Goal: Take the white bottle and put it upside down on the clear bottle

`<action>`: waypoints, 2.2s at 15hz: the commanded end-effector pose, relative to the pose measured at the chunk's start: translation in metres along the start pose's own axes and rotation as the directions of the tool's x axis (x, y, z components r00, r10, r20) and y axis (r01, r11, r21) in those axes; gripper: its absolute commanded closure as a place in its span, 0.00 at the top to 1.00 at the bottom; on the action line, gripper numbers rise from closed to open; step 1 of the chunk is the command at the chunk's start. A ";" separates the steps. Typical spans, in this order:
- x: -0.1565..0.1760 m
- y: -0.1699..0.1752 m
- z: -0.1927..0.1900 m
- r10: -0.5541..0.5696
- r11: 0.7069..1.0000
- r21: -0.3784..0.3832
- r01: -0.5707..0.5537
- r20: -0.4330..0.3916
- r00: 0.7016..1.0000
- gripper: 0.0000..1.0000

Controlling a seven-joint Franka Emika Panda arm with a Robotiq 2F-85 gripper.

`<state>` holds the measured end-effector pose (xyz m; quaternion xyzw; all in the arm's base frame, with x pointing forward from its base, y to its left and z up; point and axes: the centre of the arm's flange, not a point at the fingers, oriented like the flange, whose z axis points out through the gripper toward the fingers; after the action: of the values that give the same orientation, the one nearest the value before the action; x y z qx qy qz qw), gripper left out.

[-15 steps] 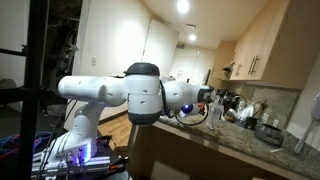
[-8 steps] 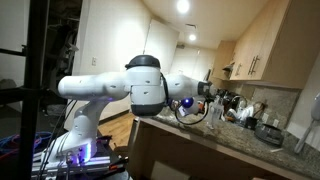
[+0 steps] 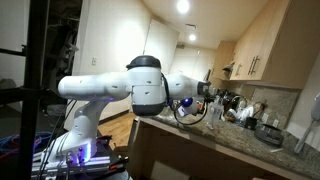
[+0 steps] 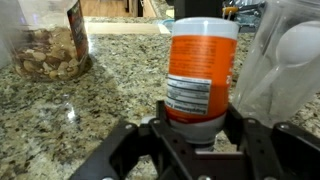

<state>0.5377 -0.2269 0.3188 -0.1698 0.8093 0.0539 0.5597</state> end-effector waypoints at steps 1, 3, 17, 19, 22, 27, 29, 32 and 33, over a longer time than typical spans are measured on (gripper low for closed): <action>-0.002 0.002 -0.001 0.009 1.000 0.025 -0.008 -0.030 0.999 0.25; 0.000 -0.001 0.000 0.008 0.999 0.053 -0.007 -0.025 1.000 0.25; -0.002 -0.020 0.000 0.165 0.984 0.063 -0.168 0.045 0.985 0.25; -0.003 -0.018 -0.001 0.197 0.979 0.046 -0.197 -0.008 0.980 0.25; -0.004 -0.005 0.000 0.258 0.965 0.076 -0.252 -0.088 0.962 0.25; -0.005 -0.001 -0.004 0.283 0.955 0.164 -0.247 -0.257 0.924 0.25; -0.003 0.002 -0.005 0.274 0.957 0.174 -0.232 -0.284 0.919 0.25; -0.002 0.005 -0.002 0.171 0.977 0.169 -0.129 -0.268 0.948 0.25; -0.003 0.005 -0.002 0.139 0.981 0.167 -0.097 -0.260 0.956 0.25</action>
<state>0.5356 -0.2240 0.3162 -0.0551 0.8927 0.0373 0.4457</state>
